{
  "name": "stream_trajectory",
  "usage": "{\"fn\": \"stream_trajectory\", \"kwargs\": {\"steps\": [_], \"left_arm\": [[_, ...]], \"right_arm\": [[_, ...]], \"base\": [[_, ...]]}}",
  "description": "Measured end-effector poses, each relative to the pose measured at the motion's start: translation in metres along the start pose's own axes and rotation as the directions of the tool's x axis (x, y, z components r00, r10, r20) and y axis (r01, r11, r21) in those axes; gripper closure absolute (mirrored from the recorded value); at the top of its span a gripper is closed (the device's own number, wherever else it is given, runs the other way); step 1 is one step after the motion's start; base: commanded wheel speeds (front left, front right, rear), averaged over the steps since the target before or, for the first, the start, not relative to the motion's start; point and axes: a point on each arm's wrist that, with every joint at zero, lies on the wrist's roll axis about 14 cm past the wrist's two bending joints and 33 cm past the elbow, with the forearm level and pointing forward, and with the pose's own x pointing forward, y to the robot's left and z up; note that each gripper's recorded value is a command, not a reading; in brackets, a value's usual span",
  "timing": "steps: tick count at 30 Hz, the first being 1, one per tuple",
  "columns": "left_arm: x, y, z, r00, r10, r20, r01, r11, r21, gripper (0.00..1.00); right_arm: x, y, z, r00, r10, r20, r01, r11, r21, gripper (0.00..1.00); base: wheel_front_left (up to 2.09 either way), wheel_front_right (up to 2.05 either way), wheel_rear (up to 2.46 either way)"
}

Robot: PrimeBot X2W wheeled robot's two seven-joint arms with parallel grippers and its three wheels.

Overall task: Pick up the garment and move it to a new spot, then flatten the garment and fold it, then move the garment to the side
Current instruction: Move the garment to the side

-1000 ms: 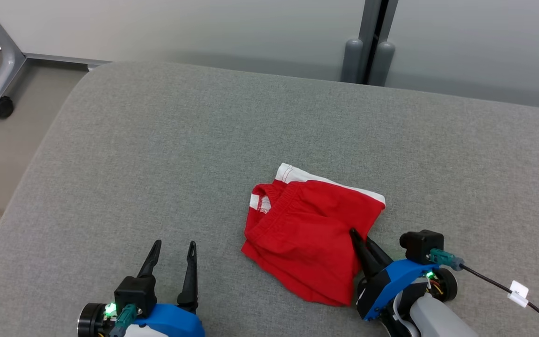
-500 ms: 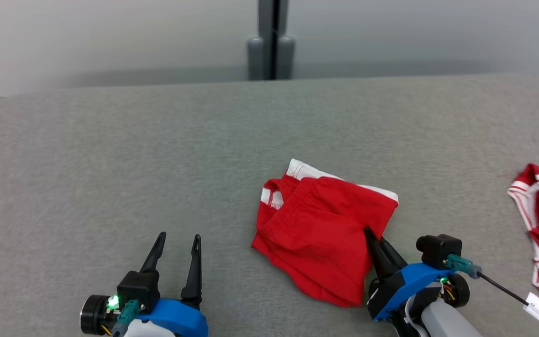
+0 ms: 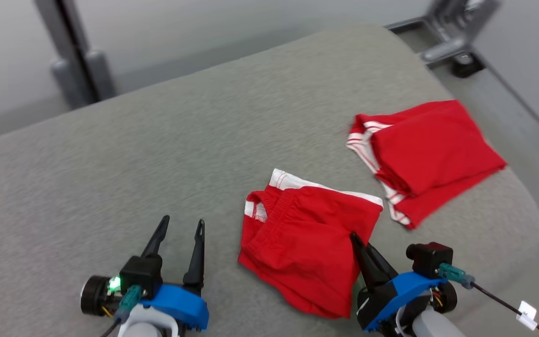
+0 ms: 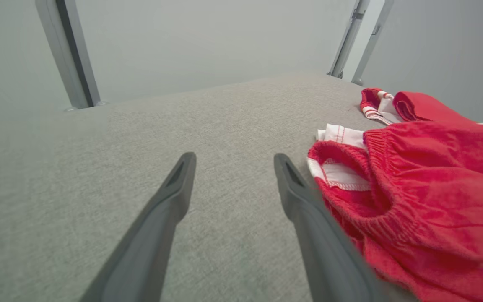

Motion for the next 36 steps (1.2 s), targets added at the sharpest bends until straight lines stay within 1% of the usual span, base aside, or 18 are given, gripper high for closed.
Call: {"fn": "stream_trajectory", "kwargs": {"steps": [3, 7, 11, 15, 19, 22, 24, 28, 30, 33, 36], "left_arm": [[0.013, -0.022, 0.004, 0.997, -0.072, 0.008, 0.072, 0.997, 0.011, 0.00], [0.022, -0.041, 0.006, 0.991, -0.136, 0.011, 0.136, 0.990, 0.025, 0.00], [0.025, -0.045, 0.001, 0.987, -0.161, -0.001, 0.160, 0.987, 0.030, 0.00], [0.022, -0.043, -0.004, 0.986, -0.164, -0.014, 0.165, 0.986, 0.030, 0.00], [0.015, -0.037, -0.009, 0.988, -0.151, -0.027, 0.152, 0.988, 0.033, 0.00], [0.007, -0.026, -0.012, 0.992, -0.123, -0.038, 0.124, 0.992, 0.037, 0.00], [0.000, -0.019, -0.012, 0.994, -0.101, -0.039, 0.103, 0.994, 0.036, 0.00], [-0.013, 0.001, -0.013, 0.999, -0.036, -0.040, 0.037, 0.999, 0.024, 0.00], [-0.019, 0.009, -0.014, 0.999, -0.006, -0.041, 0.007, 1.000, 0.016, 0.00], [-0.029, 0.023, -0.016, 0.998, 0.044, -0.042, -0.045, 0.999, -0.006, 0.00], [-0.037, 0.036, -0.019, 0.995, 0.090, -0.047, -0.091, 0.996, -0.023, 0.00]], "right_arm": [[-0.014, -0.014, 0.006, 0.999, -0.044, 0.027, 0.043, 0.999, 0.008, 1.00], [-0.026, -0.026, 0.011, 0.995, -0.084, 0.050, 0.083, 0.996, 0.015, 1.00], [-0.027, -0.030, 0.009, 0.995, -0.094, 0.042, 0.095, 0.995, -0.005, 1.00], [-0.016, -0.026, 0.014, 0.997, -0.071, 0.039, 0.073, 0.995, -0.074, 1.00], [0.008, -0.021, 0.036, 0.999, -0.012, 0.053, 0.023, 0.978, -0.209, 1.00], [0.026, -0.032, 0.056, 0.999, 0.004, 0.053, 0.013, 0.945, -0.326, 1.00], [0.037, -0.047, 0.072, 0.999, 0.001, 0.048, 0.020, 0.907, -0.420, 1.00], [0.058, -0.071, 0.093, 0.999, -0.036, 0.001, 0.031, 0.834, -0.550, 1.00], [0.068, -0.085, 0.102, 0.998, -0.064, -0.029, 0.033, 0.787, -0.616, 1.00], [0.080, -0.105, 0.111, 0.990, -0.119, -0.071, 0.038, 0.728, -0.684, 1.00], [0.088, -0.122, 0.114, 0.980, -0.174, -0.101, 0.051, 0.702, -0.710, 1.00]], "base": [[0.00, 0.00, 0.00], [0.00, 0.00, 0.00], [0.00, 0.00, 0.00], [0.00, 0.00, 0.00], [0.00, 0.00, 0.00], [0.00, 0.00, 0.00], [0.00, 0.00, 0.00], [0.00, 0.00, 0.00], [0.00, 0.00, 0.00], [0.00, 0.00, 0.00], [0.00, 0.00, 0.00]]}}
